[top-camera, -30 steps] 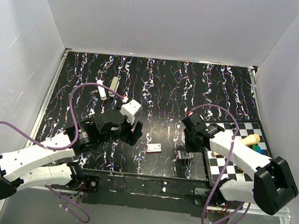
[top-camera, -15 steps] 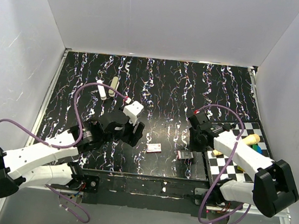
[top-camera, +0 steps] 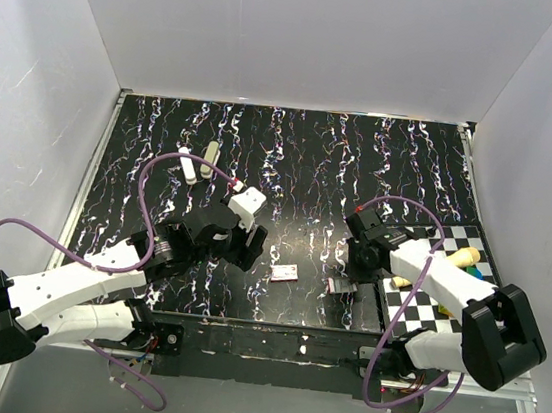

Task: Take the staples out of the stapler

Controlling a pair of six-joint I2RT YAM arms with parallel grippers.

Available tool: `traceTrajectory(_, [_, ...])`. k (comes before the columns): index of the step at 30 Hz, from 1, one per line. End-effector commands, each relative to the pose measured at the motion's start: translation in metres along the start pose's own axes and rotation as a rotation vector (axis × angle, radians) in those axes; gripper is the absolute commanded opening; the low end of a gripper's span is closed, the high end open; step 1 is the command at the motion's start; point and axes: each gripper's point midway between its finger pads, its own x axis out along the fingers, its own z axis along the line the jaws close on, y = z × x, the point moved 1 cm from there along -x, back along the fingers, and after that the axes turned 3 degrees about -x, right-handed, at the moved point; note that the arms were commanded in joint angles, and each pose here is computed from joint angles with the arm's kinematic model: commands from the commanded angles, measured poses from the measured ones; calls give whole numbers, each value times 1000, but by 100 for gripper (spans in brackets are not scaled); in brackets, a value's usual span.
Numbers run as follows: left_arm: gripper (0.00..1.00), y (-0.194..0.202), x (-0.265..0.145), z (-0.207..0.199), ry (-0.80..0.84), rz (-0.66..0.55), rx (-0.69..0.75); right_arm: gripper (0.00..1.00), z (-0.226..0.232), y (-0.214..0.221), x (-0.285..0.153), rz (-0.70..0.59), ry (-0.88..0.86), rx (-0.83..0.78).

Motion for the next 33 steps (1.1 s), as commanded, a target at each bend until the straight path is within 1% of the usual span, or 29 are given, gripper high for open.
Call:
traceTrajectory(1, [65, -10, -5, -1, 6, -25, -3, 31, 1, -4, 2, -8, -6, 4])
traceTrajectory(14, [65, -10, -7, -1, 12, -32, -8, 29, 3, -4, 10, 25, -11, 13])
traceTrajectory(21, [65, -11, -8, -2, 17, -33, -9, 26, 4, -3, 13, 41, -8, 17])
traceTrajectory(31, [65, -10, -8, -2, 17, -33, -12, 26, 3, -2, 13, 34, -9, 24])
traceTrajectory(32, [65, -10, -8, -2, 17, -33, -11, 25, 4, -2, 13, 36, -11, 24])
traceTrajectory(33, [65, -10, -8, -2, 16, -31, -12, 23, 4, -2, 13, 38, -14, 23])
